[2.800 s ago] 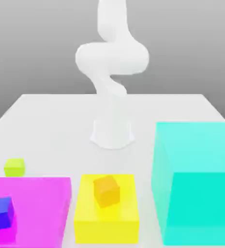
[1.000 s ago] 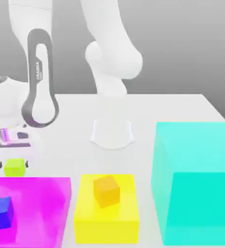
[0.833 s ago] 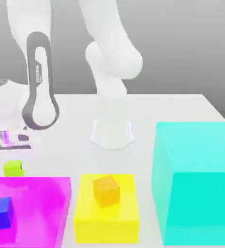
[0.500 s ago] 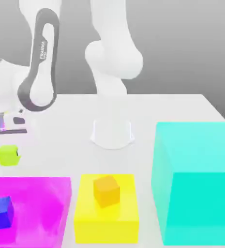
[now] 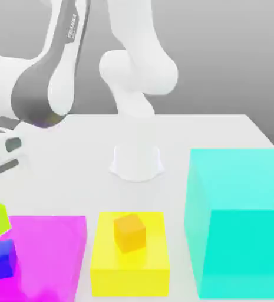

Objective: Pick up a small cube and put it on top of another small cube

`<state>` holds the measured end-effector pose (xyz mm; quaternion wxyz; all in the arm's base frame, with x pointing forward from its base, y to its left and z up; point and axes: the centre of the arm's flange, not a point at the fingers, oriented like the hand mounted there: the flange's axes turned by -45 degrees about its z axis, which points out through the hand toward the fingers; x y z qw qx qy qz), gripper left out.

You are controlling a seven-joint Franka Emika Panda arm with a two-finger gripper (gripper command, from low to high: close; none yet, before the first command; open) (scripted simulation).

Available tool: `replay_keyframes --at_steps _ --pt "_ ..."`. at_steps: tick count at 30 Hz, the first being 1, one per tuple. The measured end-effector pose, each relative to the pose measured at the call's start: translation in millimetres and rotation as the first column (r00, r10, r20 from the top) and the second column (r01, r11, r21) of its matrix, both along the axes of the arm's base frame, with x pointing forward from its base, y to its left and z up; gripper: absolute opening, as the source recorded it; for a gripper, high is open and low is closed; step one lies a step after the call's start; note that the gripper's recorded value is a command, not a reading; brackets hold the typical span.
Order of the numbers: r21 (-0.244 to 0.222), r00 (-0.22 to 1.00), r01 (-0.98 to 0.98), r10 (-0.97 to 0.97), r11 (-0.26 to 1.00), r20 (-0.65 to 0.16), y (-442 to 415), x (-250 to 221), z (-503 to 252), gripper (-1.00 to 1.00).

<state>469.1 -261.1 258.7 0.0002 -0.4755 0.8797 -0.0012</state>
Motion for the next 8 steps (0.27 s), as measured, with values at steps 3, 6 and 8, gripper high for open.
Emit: replay_keyframes --at_steps 3,6,8 --pt "0.0 1.0 0.0 0.0 1.0 0.0 0 0 0 1.0" --pt "0.001 1.0 -0.003 0.003 1.0 -0.001 0 0 -3 1.0" --pt "0.001 1.0 -0.003 0.003 1.0 -0.002 0 1 23 1.0"
